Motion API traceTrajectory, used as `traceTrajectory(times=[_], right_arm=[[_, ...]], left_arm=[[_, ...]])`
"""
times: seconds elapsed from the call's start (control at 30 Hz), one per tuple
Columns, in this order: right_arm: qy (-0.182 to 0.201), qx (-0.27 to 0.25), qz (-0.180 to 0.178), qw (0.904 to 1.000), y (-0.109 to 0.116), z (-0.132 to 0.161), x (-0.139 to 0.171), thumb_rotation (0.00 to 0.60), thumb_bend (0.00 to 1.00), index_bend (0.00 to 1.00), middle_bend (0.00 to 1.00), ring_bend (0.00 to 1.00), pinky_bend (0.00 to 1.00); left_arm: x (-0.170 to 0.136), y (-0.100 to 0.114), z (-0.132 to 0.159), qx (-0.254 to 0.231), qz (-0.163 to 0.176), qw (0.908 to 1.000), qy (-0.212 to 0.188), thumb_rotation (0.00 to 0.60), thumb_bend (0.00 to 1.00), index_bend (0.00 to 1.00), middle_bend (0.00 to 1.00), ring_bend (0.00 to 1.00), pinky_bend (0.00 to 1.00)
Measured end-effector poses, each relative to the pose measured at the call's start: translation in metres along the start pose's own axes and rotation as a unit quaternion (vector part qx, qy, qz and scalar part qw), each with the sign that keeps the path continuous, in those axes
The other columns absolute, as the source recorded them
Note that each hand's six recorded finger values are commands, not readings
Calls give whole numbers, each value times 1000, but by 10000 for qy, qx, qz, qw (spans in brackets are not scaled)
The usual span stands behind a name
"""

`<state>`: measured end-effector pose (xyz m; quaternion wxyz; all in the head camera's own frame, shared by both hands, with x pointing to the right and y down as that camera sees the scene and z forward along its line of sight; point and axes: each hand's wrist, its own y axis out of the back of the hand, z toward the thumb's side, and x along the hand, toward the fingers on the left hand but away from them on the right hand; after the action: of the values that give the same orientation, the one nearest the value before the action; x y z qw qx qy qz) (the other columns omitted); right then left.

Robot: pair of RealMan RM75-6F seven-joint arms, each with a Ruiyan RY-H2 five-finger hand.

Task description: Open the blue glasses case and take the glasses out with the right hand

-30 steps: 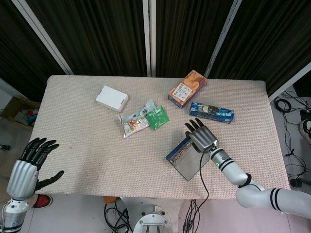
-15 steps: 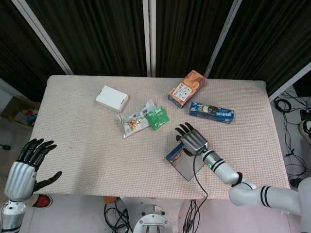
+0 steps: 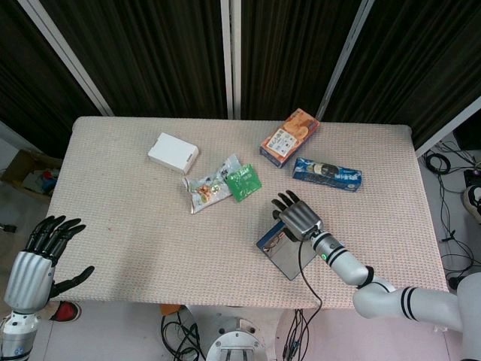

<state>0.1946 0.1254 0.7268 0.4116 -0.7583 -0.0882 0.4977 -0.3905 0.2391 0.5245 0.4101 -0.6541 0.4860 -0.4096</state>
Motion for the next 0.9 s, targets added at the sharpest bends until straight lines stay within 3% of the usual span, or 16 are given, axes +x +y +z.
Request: traceTrajectory(times=[0.23,0.9], right_arm=[[-2,41,-8,10000,-2,1,-1,600,387,364,146,0,0],[-32,113,-75,9999,-1,1,-4,600,448,476,201,0,0]], left_arm=[[-1,-1,-1,-8,-5,10000,6,600,56,216,203,116,127],[-2,0,-3,10,1,10000,36,600,57,208,203,116,127]])
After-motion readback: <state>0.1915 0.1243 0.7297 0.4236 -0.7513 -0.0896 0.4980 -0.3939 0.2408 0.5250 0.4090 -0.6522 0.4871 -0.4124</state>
